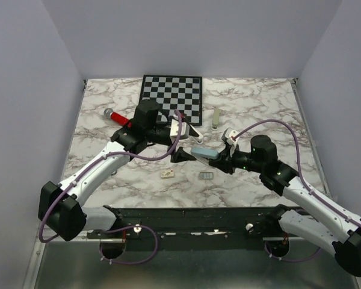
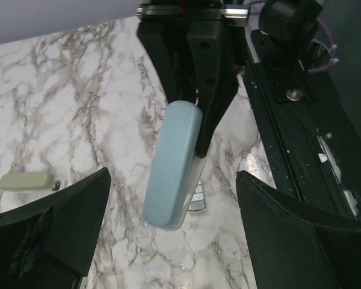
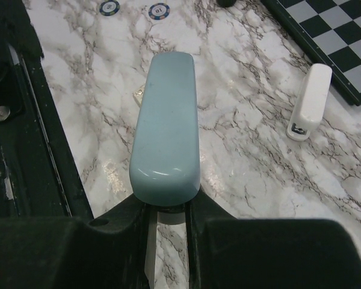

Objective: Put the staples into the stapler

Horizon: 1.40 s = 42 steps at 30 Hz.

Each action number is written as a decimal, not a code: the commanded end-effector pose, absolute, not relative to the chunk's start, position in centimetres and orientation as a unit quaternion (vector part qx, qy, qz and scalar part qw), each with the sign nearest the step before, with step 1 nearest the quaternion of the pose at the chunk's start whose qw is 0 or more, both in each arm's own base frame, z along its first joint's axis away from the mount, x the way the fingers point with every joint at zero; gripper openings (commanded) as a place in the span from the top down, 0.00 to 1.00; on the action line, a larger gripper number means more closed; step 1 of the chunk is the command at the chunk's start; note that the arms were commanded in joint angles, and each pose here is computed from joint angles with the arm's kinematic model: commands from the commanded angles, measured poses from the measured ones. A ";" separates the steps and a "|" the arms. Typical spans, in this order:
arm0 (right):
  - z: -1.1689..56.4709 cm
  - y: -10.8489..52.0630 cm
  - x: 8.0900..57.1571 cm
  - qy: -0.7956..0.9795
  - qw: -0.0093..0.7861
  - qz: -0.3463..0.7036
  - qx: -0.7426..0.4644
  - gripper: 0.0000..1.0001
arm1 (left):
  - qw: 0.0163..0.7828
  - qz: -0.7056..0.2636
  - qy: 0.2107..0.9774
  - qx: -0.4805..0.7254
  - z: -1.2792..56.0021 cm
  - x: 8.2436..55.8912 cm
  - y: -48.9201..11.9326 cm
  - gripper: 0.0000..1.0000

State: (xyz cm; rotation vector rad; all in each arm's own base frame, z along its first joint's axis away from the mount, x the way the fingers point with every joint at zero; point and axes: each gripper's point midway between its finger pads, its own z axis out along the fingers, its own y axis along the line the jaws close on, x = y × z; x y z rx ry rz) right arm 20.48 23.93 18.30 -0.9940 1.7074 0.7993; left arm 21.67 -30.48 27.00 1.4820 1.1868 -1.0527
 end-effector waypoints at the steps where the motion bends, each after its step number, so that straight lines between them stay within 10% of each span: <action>1: 20.6 25.2 19.7 0.666 0.485 0.355 -0.442 0.97 | 0.405 -0.459 0.462 0.641 25.4 18.6 -31.4 0.08; 24: 21.4 26.4 19.0 0.645 0.459 0.383 -0.477 0.97 | 0.348 -0.456 0.480 0.663 23.4 18.6 -33.4 0.28; 33: 21.5 27.0 19.5 0.642 0.454 0.384 -0.485 0.96 | 0.328 -0.450 0.490 0.671 22.6 18.7 -33.4 0.57; 38: 21.2 27.1 20.0 0.646 0.457 0.378 -0.481 0.91 | 0.330 -0.419 0.509 0.676 21.8 19.4 -32.8 0.99; 42: 21.1 27.1 20.4 0.648 0.463 0.372 -0.476 0.82 | 0.349 -0.403 0.522 0.665 21.7 20.5 -32.1 1.00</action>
